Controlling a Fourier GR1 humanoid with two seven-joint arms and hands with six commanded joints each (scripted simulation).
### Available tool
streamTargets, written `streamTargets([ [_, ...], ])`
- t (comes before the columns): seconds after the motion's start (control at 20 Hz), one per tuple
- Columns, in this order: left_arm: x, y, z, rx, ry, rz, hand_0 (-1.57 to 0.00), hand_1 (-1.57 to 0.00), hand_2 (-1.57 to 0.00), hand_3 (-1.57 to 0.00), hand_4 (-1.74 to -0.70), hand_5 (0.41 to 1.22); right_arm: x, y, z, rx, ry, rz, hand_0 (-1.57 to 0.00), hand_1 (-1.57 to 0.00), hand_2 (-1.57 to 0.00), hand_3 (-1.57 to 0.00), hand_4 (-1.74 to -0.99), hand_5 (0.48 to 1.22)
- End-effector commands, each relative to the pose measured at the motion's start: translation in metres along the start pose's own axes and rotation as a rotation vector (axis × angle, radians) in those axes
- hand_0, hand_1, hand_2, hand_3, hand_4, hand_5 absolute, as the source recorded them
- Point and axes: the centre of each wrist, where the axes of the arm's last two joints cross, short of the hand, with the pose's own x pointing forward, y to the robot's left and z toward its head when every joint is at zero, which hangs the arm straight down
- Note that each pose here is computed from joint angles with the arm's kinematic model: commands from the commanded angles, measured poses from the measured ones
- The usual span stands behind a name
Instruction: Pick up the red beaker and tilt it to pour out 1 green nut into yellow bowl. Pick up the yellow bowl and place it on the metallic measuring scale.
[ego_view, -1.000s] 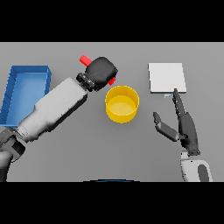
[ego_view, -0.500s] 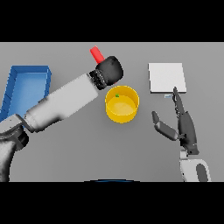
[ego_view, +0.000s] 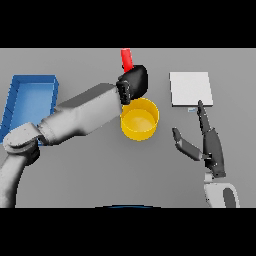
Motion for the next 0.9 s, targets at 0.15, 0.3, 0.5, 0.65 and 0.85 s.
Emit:
streamTargets([
  [0.15, 0.006, 0.012, -0.004, -0.013, -0.005, -0.109, -1.57, -1.57, -1.57, -1.57, -1.72, 1.221, -0.001, 0.001, 0.003, -0.007, -0.01, 0.014, 0.0, 0.0, 0.0, 0.0, -1.155, 0.637],
  [0.3, 0.002, 0.02, -0.004, -0.012, -0.007, -0.17, -1.57, -1.57, -1.57, -1.57, -1.72, 1.221, -0.003, -0.004, 0.005, -0.005, -0.006, -0.003, 0.0, 0.0, 0.0, 0.0, -1.154, 0.635],
  [0.5, -0.042, 0.033, 0.006, -0.013, 0.04, -0.207, -1.57, -1.57, -1.57, -1.57, -1.72, 1.221, -0.004, -0.002, 0.001, 0.004, -0.014, -0.025, 0.0, 0.0, 0.0, 0.0, -1.147, 0.642],
  [0.65, -0.09, 0.04, 0.022, -0.004, 0.15, -0.192, -1.57, -1.57, -1.57, -1.37, -1.73, 1.221, -0.003, -0.002, 0.001, 0.007, -0.034, -0.009, 0.0, 0.0, 0.0, 0.0, -1.156, 0.659],
  [0.85, -0.171, 0.036, 0.061, 0.031, 0.394, 0.043, -1.57, -1.57, -1.57, -1.37, -1.73, 1.221, -0.002, 0.0, 0.002, 0.026, -0.047, -0.026, 0.0, 0.0, 0.0, 0.0, -1.16, 0.661],
])
